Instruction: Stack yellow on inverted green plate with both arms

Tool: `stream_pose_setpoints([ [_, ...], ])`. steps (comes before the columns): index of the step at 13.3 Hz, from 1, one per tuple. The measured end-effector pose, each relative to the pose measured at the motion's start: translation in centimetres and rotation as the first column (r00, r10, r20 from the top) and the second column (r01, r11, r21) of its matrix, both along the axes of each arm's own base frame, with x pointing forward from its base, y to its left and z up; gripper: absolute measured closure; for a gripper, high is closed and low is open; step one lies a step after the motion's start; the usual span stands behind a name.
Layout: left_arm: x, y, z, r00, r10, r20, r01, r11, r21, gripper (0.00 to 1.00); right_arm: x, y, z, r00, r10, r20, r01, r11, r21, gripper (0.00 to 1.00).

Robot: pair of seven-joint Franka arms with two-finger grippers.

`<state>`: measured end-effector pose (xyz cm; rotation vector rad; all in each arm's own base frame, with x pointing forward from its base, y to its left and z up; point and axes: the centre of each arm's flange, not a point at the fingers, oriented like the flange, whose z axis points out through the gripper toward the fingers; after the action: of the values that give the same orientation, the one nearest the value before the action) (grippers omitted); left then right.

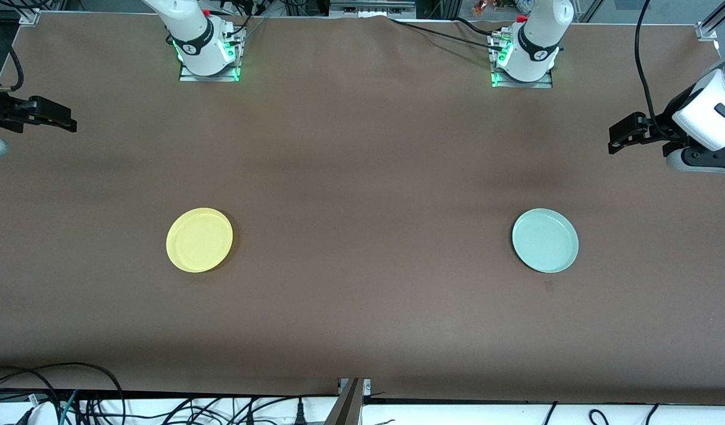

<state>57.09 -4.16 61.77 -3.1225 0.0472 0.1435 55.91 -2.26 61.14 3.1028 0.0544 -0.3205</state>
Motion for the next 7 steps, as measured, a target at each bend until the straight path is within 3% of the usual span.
stream_pose_setpoints([
  [7,-0.19,-0.29,0.11,1.000,-0.005,-0.003,0.005,1.000,0.000,0.00,0.00,0.00,0.00,1.000,0.000,0.000,0.000,1.000,0.000,0.00],
])
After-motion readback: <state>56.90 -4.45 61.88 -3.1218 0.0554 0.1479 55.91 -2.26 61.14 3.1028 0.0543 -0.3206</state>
